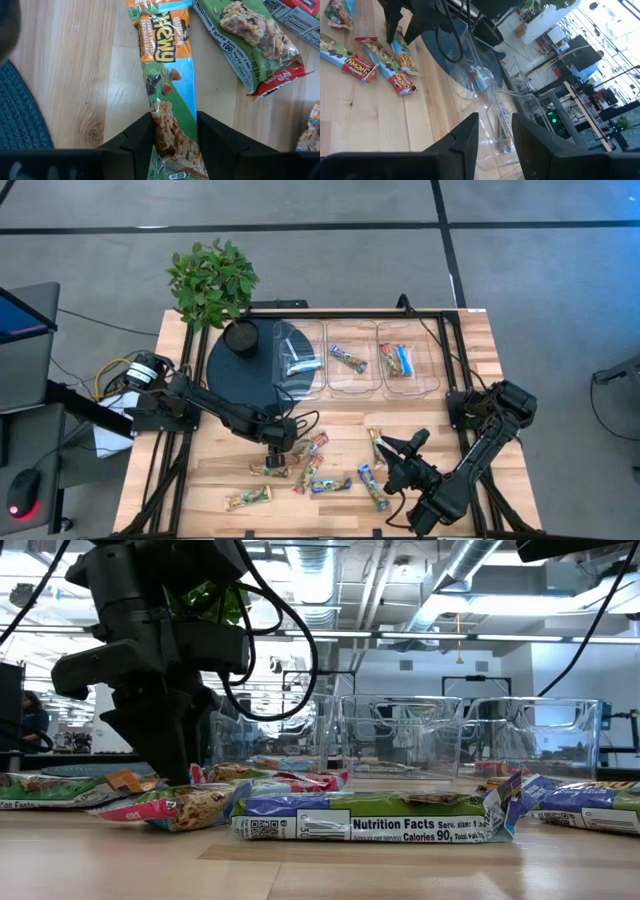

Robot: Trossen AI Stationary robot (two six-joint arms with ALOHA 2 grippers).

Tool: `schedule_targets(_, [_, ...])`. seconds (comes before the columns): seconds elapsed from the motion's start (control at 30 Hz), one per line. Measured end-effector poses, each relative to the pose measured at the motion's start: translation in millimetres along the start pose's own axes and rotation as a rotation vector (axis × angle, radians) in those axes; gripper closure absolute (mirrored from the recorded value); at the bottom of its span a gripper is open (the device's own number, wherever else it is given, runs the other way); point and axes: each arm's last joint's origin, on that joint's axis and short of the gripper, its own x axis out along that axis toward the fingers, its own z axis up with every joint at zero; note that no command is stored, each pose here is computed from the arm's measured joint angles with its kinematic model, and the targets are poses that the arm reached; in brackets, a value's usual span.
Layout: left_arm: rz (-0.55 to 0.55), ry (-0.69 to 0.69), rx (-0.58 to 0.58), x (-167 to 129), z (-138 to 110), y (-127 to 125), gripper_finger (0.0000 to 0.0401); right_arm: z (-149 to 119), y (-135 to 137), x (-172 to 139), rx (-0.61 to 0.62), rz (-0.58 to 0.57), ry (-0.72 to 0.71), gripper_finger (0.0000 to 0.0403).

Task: Pick and place Granola Bars by type
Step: Put the yellow granola bar into the left transparent bin

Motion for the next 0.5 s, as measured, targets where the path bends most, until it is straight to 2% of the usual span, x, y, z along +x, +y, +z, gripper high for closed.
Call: schedule_targets(0.5, [0.117,-0.008,0.068,-24.0,27.8,-5.4,0.0264,0.0,0.0,0.0,0.000,0.000,0.000,0.0291])
